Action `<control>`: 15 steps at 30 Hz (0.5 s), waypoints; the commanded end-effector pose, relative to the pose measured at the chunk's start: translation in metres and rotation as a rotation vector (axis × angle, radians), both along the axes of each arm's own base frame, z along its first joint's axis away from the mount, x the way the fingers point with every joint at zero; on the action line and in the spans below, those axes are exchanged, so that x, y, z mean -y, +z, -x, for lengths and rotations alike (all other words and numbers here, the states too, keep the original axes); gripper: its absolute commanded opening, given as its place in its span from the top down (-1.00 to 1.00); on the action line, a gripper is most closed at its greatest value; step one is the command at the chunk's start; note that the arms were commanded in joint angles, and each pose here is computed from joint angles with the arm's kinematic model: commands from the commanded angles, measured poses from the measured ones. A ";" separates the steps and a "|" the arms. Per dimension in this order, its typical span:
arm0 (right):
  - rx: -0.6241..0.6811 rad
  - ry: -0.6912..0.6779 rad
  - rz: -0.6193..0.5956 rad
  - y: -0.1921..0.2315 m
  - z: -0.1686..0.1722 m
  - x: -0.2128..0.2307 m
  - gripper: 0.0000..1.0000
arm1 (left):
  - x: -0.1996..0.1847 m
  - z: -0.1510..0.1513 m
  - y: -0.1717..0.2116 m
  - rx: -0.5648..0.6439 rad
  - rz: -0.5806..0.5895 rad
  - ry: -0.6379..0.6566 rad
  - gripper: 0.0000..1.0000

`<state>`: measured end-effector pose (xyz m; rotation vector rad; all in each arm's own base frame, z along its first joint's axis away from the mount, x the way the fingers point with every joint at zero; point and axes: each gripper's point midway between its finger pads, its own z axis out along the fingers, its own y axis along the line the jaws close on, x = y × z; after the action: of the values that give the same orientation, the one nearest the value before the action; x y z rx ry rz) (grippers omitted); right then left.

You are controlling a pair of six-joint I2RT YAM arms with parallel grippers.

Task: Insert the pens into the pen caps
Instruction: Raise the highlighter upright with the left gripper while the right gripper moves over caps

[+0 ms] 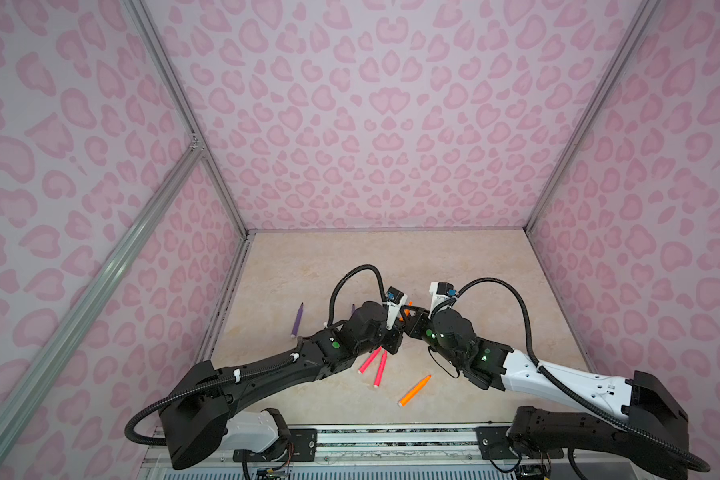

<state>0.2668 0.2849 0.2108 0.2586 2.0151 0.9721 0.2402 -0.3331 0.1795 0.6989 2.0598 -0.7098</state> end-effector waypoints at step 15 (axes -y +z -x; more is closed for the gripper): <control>0.139 -0.198 0.250 0.031 -0.005 0.079 -0.65 | -0.088 -0.062 0.005 -0.019 0.091 0.407 0.93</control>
<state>0.2685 0.2348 0.2444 0.2778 1.9183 0.8100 0.2911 -0.2655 0.1753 0.3539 2.1164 -0.5954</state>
